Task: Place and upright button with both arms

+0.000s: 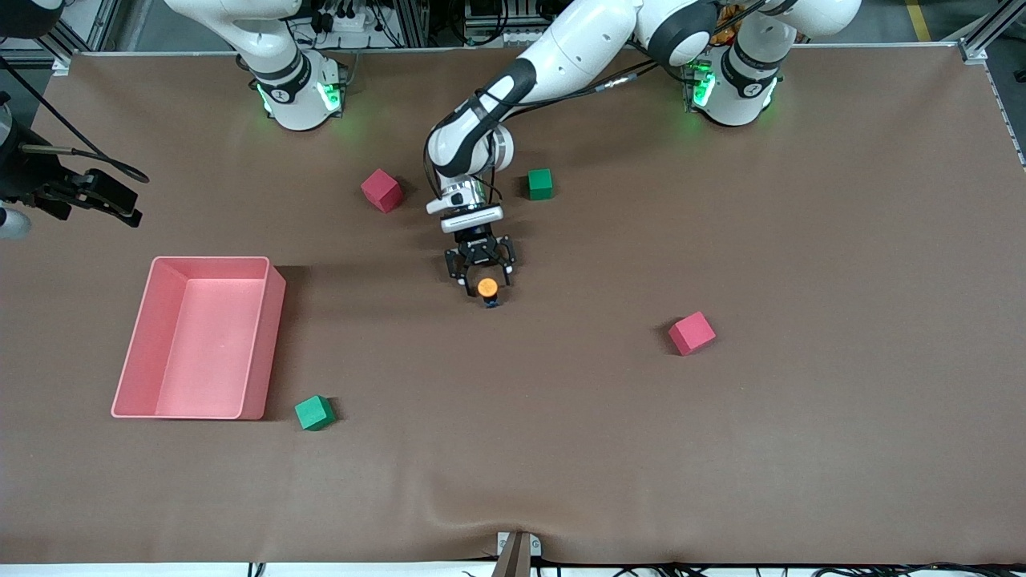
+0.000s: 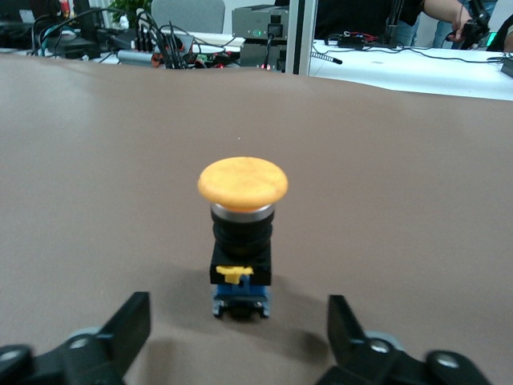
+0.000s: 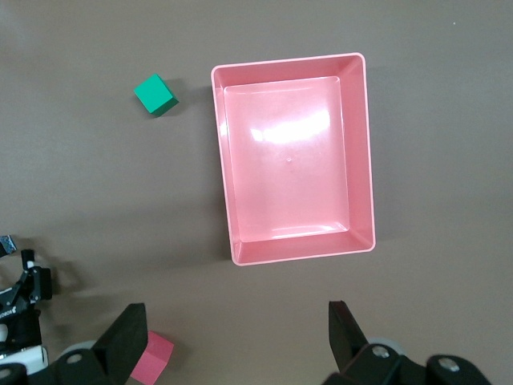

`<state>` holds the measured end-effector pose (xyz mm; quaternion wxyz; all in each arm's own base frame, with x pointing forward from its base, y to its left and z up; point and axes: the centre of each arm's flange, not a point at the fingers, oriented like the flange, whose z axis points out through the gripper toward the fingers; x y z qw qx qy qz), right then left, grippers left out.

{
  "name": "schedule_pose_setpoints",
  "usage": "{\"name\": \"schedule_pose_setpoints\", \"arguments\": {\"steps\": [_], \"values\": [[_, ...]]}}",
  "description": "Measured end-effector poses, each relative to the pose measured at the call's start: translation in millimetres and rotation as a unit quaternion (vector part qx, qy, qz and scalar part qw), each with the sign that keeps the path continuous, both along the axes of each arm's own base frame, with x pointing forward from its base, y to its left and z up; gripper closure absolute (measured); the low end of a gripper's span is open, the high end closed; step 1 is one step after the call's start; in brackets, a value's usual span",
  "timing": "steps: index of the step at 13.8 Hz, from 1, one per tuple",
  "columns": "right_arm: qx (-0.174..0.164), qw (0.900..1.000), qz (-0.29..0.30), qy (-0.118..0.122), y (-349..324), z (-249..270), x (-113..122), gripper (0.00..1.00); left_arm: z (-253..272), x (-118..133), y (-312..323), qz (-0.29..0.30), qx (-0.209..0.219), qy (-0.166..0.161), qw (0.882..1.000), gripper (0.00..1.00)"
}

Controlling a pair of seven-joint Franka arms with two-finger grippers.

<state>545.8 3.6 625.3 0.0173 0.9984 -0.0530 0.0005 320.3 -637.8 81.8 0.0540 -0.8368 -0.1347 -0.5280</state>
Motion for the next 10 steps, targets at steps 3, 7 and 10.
{"name": "schedule_pose_setpoints", "arguments": {"steps": [3,7,10], "values": [[0.0,1.0,0.0,0.0,-0.3,-0.1,0.0,0.0,33.2,-27.4,-20.6,0.038,-0.033,0.035,0.998,0.0],[0.0,1.0,-0.001,0.0,-1.0,-0.2,0.0,0.0,108.8,-68.6,-44.9,0.089,-0.072,0.111,0.987,0.0],[0.0,1.0,-0.002,0.001,-1.8,-0.5,0.0,0.0,209.6,-75.3,-52.9,0.125,-0.123,0.213,0.961,0.0]]}}
